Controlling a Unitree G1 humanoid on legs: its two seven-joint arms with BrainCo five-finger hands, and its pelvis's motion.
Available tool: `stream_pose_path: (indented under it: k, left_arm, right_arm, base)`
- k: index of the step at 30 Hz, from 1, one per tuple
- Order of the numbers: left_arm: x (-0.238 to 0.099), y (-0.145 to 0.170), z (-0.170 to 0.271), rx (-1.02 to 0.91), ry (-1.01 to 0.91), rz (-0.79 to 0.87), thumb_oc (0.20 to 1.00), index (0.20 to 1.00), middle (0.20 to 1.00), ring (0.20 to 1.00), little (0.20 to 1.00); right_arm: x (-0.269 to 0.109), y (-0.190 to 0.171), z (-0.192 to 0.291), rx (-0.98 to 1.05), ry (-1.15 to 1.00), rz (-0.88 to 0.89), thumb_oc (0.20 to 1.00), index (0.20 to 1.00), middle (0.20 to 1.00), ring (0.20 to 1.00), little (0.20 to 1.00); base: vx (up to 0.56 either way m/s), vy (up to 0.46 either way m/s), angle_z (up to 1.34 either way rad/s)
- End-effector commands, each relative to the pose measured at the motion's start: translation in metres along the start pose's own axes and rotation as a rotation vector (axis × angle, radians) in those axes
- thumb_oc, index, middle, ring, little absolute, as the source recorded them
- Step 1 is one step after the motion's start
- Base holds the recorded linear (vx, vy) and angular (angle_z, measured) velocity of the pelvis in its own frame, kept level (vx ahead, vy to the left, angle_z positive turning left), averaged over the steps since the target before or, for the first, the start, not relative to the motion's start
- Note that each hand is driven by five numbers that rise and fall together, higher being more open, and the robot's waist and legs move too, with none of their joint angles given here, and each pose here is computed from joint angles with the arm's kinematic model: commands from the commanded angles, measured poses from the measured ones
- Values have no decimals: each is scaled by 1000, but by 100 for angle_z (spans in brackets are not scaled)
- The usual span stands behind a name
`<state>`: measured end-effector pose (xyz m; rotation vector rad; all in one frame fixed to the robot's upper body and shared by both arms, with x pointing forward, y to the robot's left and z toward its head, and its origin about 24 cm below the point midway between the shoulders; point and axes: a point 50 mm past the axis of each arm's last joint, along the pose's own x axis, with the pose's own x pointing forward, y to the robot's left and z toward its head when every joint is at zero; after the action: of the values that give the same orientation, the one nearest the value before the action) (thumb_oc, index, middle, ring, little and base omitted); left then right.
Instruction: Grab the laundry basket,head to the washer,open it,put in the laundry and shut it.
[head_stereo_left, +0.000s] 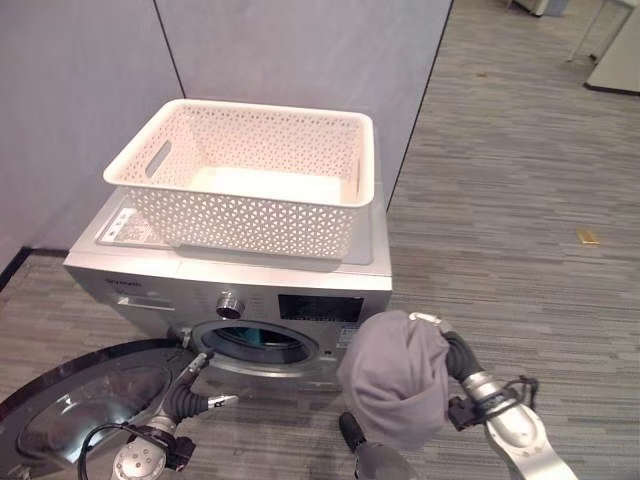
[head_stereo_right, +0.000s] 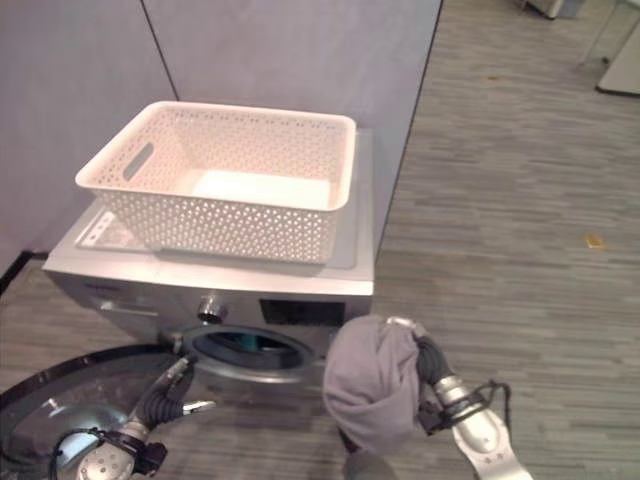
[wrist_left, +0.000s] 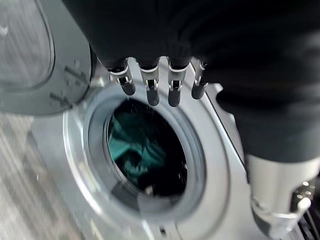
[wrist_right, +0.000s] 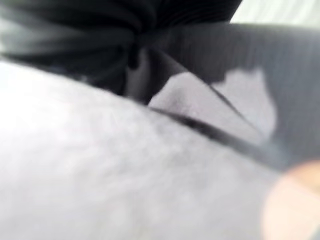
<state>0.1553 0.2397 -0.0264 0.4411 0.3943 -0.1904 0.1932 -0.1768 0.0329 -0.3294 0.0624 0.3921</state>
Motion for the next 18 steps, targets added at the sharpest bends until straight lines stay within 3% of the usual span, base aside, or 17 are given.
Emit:
stream_pose_path:
  k: [1,6,13,18]
  left_arm:
    - [11,9,24,-34,-115,-94,1000,1000,1000,1000,1000]
    - [25,0,34,-114,-151,-153,1000,1000,1000,1000,1000]
    - [65,3,59,-185,-267,24,1000,1000,1000,1000,1000]
    - [77,3,87,-137,-373,92,1000,1000,1000,1000,1000]
  right_arm:
    - [27,-12,43,-12,-223,19,200,200,200,200,200]
    - [39,-8,58,-19,-297,49,200,200,200,200,200]
    - [56,-2,83,-1,-435,5,200,200,200,200,200]
    - [62,3,85,33,-449,-26,200,200,200,200,200]
  base:
    - [-76,-6,13]
    - [-119,-18,25]
    - [-135,-54,45]
    - [-57,-20,24]
